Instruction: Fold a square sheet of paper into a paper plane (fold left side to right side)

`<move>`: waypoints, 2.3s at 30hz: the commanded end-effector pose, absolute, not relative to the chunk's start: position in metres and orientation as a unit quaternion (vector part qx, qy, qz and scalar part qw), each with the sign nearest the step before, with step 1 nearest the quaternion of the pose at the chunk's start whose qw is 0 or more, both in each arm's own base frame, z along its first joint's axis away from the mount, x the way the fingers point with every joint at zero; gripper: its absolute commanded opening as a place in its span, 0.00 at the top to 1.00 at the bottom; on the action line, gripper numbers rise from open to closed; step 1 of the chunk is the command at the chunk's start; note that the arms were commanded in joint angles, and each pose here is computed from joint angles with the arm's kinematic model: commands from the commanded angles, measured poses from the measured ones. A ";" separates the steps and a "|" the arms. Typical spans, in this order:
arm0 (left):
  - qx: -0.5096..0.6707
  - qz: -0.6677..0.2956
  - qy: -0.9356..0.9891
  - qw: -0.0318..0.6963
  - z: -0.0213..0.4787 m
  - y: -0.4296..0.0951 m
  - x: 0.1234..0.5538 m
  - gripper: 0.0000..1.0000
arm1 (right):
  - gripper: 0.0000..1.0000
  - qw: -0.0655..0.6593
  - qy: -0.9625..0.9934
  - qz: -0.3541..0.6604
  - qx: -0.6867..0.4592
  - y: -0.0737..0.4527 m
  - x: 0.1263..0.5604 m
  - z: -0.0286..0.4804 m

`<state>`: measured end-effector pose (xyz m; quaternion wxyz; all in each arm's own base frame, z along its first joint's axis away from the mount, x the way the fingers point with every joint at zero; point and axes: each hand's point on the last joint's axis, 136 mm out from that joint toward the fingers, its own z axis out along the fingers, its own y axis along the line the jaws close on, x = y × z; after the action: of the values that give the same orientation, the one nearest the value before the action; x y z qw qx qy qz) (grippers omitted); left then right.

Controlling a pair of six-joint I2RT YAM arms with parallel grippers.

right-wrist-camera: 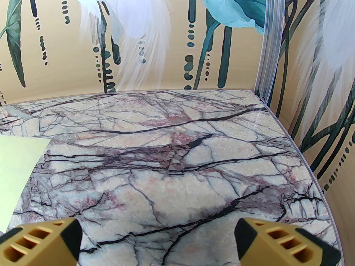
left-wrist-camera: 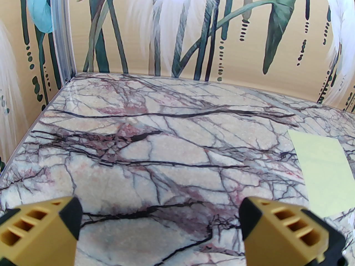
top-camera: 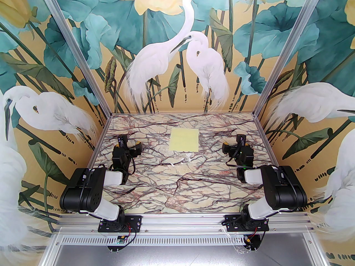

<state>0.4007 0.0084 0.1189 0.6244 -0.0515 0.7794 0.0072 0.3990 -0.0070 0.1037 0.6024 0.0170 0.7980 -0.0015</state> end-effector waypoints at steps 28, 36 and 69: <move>-0.058 0.010 0.781 0.622 0.118 0.011 0.403 0.00 | 0.01 0.605 0.796 -0.002 0.029 -0.014 0.404 0.110; -0.064 0.019 0.781 0.622 0.131 0.015 0.401 0.01 | 0.01 0.633 0.772 -0.017 0.053 -0.023 0.392 0.125; -0.115 -0.217 0.903 0.354 0.154 -0.151 0.413 0.01 | 0.91 0.309 0.935 0.173 0.024 0.214 0.475 0.102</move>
<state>0.4089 -0.1463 0.1486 0.3496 -0.1264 0.9018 -0.2204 0.4840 0.1978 0.1371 0.3744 0.0259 0.9067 0.1926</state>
